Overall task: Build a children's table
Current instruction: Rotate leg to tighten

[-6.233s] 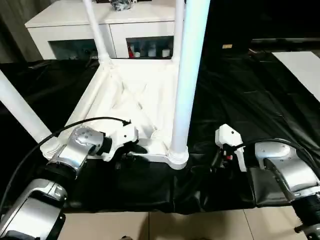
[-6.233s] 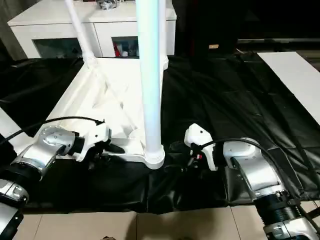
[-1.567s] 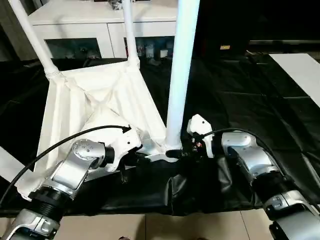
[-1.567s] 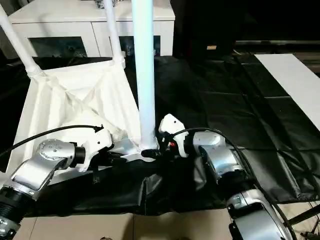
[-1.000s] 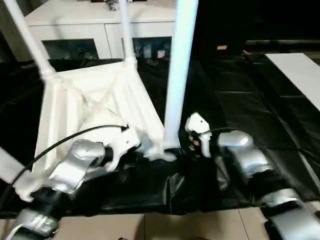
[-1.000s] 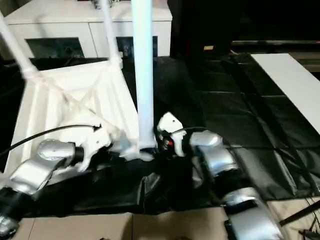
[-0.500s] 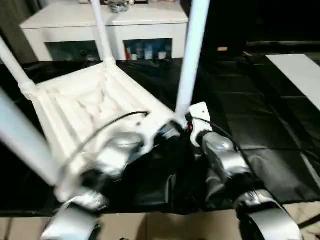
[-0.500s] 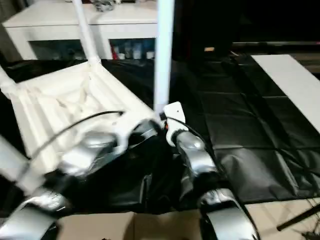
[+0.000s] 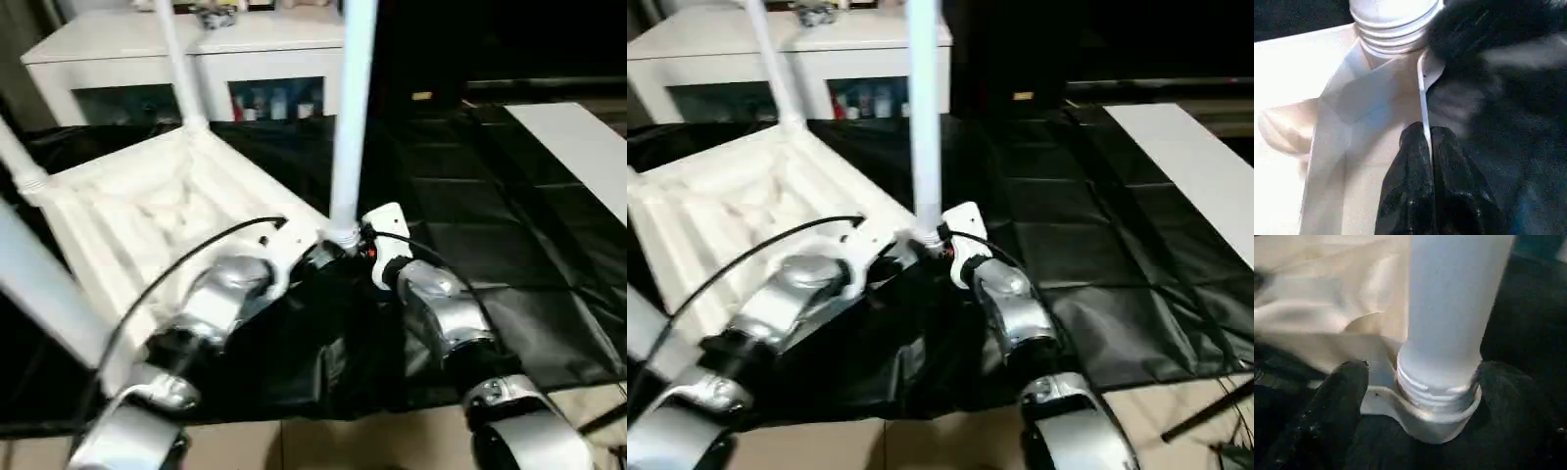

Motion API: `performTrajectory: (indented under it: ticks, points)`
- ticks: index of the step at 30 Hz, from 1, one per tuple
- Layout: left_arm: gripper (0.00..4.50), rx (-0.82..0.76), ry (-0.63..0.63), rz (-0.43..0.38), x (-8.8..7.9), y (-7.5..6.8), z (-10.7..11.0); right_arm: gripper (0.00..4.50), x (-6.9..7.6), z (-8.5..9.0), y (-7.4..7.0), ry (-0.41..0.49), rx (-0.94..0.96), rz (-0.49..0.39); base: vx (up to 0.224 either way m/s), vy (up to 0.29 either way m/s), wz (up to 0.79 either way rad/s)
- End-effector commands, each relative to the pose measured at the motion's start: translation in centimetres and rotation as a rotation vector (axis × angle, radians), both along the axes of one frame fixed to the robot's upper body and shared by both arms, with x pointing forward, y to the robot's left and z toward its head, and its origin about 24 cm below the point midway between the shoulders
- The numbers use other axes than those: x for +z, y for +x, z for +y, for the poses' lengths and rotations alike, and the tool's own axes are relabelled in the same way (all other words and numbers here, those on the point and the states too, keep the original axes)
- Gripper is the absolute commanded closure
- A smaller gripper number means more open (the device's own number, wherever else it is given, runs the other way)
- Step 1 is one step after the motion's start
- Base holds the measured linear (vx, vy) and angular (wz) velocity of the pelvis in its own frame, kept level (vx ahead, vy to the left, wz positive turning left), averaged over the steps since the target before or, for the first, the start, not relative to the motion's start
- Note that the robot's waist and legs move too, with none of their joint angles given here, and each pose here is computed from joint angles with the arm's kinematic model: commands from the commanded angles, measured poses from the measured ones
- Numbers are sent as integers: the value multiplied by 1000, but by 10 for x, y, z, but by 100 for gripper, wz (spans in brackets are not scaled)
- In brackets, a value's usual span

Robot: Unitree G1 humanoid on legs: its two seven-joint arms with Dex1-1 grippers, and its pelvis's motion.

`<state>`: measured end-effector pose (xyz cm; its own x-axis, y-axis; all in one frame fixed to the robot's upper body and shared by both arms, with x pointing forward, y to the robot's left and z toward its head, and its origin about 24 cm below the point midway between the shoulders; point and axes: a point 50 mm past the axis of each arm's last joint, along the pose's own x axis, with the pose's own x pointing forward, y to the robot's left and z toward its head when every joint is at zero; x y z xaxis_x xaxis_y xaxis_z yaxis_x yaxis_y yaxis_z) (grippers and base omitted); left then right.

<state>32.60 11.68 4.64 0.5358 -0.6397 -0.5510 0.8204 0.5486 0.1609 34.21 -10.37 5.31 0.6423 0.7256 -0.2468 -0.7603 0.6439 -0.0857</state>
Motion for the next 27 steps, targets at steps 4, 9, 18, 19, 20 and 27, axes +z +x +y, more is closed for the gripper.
performTrajectory:
  ticks: [4,9,18,19,20,27]
  points:
    - [450,-314,-25,93,-4,-33,4,68,4,-5,-22,-59,316,-14,0,0,0]
    - [450,-393,-35,129,4,-44,19,68,8,-17,-32,-59,430,31,0,0,0]
    - [450,-421,-49,154,9,-51,28,68,6,-21,-35,-101,498,57,0,0,0]
    - [450,-420,-47,152,9,-51,29,68,6,-20,-35,-107,500,58,0,0,0]
    - [450,-418,-45,149,9,-50,29,84,6,-20,-35,-111,505,62,0,0,0]
    - [450,-412,-45,146,9,-50,28,148,5,-21,-35,-111,509,77,0,0,0]
